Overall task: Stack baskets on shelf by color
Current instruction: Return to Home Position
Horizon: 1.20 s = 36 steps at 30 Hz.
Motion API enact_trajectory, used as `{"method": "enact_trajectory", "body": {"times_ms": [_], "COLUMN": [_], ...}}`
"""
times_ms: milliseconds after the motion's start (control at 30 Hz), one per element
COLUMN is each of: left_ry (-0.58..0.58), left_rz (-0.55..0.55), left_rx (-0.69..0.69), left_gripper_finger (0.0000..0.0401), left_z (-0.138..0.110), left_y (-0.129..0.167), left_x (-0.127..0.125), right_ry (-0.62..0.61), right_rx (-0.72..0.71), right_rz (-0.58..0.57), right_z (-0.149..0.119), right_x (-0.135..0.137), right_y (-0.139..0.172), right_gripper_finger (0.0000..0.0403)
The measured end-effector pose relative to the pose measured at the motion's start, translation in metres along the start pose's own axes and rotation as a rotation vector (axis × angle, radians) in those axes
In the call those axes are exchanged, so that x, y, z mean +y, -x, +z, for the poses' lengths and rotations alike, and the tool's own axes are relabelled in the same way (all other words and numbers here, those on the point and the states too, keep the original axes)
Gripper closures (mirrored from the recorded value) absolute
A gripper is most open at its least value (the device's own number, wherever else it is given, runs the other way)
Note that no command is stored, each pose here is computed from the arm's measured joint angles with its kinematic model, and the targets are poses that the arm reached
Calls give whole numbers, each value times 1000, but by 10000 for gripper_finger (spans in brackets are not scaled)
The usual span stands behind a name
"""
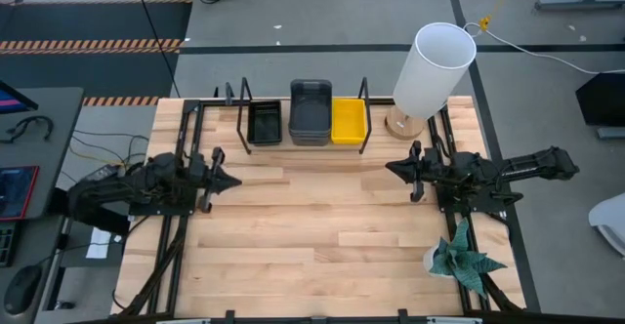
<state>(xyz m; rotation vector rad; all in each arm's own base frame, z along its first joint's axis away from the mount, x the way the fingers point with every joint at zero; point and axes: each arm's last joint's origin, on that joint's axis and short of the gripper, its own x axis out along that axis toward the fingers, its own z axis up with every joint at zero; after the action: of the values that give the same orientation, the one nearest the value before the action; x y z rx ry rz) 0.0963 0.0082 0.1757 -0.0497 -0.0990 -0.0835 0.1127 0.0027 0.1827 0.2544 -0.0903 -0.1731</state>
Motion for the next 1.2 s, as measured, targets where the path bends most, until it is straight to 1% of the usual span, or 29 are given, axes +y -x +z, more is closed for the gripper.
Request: {"method": "enact_trajectory", "body": {"times_ms": [67,167,233,333,400,433,500,800,1200], "left_ry": [27,91,202,424,550,593,643,634,631], "left_rz": [-52,-85,-98,-106,-107,-107,-105,-105,-104], "left_rx": [1,15,29,55,64,66,68,68,68], "left_gripper_finger": [389,375,367,360,358,358,361,373,361], "left_z": [0,-1,-2,-3,-3,-3,-3,-3,-3], "left_y": [0,-1,-1,-1,-1,-1,-1,-1,-1], "left_x": [-3,-6,-7,-8,-9,-9,-9,-9,-9], "right_ry": [25,30,31,29,30,30,29,30,30], "right_rx": [1,-6,-5,-12,-11,-12,-11,-11,-11], "right_rz": [0,1,1,3,3,3,3,3,3], "right_z": [0,1,0,1,1,1,1,1,1], "right_x": [0,0,0,0,0,0,0,0,0], "right_y": [0,0,0,0,0,0,0,0,0], "right_gripper_finger": [390,390,391,391,391,390,389,390,389]}}
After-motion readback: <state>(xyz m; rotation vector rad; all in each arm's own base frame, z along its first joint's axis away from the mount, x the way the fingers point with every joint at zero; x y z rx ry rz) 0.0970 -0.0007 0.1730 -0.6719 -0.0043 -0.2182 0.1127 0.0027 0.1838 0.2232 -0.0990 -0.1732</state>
